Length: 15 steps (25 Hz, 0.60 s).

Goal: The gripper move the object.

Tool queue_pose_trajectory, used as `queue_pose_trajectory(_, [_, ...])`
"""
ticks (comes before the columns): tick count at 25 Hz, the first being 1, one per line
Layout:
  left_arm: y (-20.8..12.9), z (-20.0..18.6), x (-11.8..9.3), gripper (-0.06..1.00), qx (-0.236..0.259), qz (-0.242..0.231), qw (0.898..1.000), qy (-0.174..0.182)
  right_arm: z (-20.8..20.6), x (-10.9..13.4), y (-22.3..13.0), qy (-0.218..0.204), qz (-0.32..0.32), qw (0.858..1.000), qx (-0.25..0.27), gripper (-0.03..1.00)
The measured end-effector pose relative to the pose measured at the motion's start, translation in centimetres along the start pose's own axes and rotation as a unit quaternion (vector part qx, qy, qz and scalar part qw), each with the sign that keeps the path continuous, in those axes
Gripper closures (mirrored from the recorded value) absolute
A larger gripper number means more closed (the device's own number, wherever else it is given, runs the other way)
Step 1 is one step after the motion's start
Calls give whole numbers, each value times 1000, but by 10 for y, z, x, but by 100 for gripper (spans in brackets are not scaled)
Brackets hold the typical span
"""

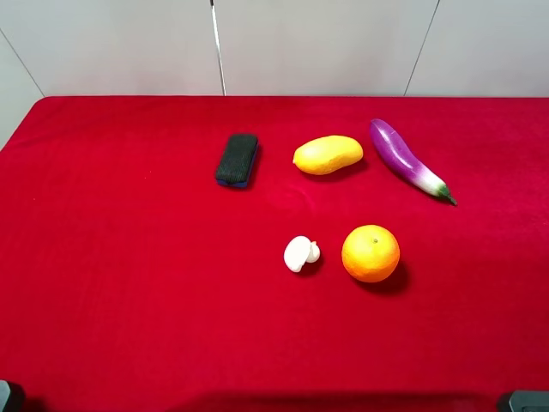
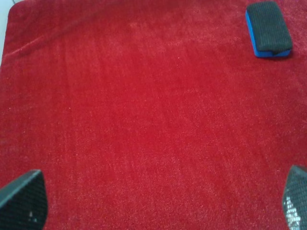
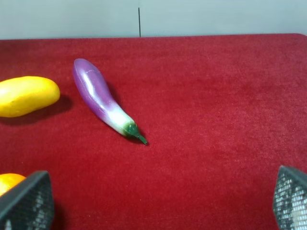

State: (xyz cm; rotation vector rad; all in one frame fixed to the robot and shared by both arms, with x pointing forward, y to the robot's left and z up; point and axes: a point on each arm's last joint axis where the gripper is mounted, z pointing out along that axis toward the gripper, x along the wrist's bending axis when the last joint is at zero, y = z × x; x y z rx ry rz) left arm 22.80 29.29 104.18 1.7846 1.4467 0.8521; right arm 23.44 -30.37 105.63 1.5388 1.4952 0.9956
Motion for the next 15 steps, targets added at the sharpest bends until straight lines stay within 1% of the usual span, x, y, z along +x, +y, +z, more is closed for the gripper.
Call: queue_pose_trajectory(15, [0, 0, 0, -3, 0, 0, 1000, 0, 0, 0, 0, 0, 0, 1000, 0, 28])
